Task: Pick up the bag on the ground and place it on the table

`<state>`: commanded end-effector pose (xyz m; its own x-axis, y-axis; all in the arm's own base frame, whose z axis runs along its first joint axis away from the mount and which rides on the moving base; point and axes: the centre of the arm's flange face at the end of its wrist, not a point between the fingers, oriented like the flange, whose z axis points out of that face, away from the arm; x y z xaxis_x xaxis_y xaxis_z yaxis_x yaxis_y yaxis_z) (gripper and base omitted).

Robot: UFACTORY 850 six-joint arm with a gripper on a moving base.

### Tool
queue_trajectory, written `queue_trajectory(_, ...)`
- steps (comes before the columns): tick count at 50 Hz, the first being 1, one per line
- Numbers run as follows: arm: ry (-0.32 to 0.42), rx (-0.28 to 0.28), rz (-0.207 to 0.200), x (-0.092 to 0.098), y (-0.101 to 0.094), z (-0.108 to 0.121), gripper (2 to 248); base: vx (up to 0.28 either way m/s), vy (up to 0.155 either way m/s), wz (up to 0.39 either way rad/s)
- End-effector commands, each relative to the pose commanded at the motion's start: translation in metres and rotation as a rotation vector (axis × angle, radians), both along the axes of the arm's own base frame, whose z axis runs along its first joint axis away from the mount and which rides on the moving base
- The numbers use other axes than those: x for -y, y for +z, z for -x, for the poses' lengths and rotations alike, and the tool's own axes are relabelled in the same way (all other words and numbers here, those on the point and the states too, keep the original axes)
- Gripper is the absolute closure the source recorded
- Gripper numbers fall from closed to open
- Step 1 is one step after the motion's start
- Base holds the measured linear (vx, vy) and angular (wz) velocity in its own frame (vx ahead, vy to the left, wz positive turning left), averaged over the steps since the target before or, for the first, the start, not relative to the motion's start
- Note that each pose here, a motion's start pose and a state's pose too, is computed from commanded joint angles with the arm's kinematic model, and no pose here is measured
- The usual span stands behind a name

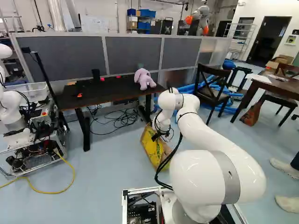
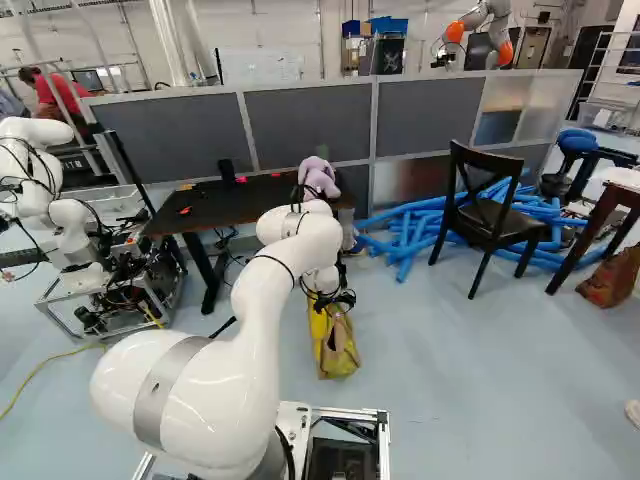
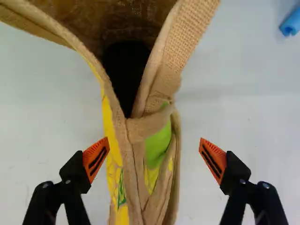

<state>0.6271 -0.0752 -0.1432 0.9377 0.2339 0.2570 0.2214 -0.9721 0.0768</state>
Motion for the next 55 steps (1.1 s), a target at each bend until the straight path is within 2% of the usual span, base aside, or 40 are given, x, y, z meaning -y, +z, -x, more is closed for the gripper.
queue_trajectory(55,0.000,0.000,0.000,-0.0002,0.0000,0.0000,3,0.000,0.000,0.000)
